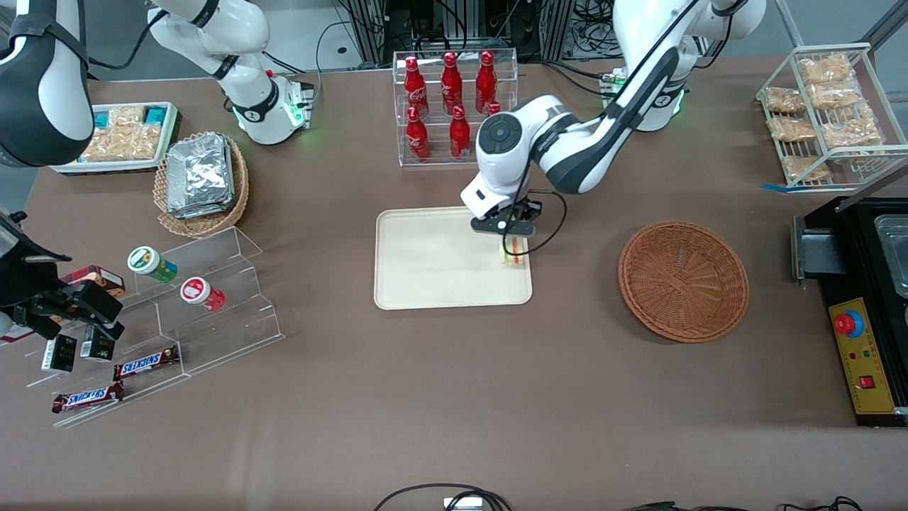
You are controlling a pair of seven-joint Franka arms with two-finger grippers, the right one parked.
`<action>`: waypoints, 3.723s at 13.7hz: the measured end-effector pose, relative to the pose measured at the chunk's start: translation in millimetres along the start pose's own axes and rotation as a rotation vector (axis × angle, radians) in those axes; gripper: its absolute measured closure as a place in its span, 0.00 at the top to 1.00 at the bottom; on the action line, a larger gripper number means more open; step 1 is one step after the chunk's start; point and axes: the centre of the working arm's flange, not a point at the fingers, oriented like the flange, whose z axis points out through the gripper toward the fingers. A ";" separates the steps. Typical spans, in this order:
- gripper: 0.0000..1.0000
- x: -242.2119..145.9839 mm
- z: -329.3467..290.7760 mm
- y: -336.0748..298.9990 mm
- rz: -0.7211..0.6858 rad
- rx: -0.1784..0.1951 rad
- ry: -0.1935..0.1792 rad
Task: Place sandwich from basket to tray
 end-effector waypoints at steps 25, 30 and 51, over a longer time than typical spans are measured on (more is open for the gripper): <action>1.00 99.6 -54.5 -18.1 -0.302 -0.003 0.040; 1.00 140.1 -92.5 -89.3 -0.437 0.037 0.022; 1.00 44.4 -262.0 -470.0 -0.189 -0.078 -0.044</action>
